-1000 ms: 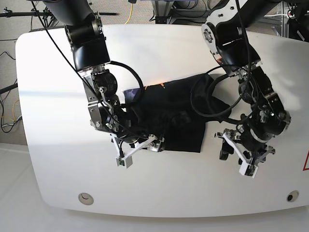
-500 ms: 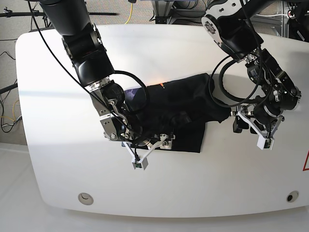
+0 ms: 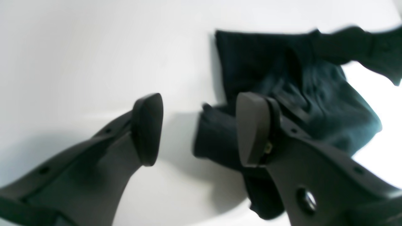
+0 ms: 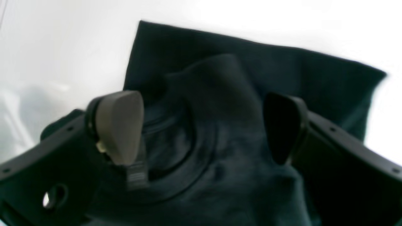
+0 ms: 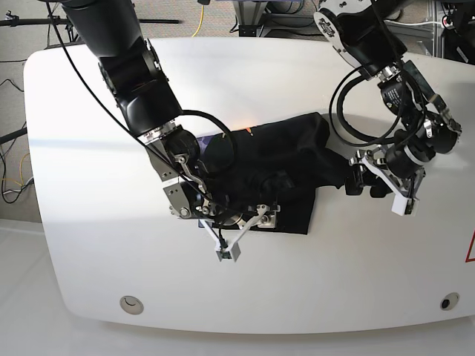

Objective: Fold the T-shirt properly

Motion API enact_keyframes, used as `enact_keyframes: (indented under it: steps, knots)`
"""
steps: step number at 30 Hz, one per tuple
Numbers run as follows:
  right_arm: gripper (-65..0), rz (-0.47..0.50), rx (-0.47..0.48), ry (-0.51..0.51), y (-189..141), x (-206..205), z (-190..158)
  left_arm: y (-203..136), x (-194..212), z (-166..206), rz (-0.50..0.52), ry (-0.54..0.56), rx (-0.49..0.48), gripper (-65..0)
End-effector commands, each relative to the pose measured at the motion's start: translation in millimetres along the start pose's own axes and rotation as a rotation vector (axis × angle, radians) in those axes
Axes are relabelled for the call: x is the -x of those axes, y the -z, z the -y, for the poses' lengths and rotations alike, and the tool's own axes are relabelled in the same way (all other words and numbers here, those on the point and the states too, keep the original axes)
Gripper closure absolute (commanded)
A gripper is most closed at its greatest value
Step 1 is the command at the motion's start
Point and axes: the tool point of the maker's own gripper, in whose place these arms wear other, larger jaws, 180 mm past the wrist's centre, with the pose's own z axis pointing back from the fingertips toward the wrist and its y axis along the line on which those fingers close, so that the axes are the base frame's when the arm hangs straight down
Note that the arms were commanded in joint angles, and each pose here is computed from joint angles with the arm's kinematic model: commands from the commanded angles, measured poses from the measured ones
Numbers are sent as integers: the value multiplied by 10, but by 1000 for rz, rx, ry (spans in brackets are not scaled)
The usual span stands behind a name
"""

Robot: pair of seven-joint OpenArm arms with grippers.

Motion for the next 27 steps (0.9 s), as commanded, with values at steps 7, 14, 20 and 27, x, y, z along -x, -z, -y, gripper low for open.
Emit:
enact_keyframes:
  steps: [7, 14, 20, 27]
  knots:
    - [-577, 31, 2, -34, -16, -205, 70, -37, 12, 117, 48, -16, 58, -346]
    - [-577, 48, 5, -41, -49, -306, 76, -51, 167, 106, 16, -27, 53, -348]
    - [-577, 51, 14, -42, -63, -326, 121, -64, 234, 92, 4, -34, 49, -348]
    - [-577, 49, 18, -41, -62, -310, 141, -74, 293, 78, -8, -40, 45, -348]
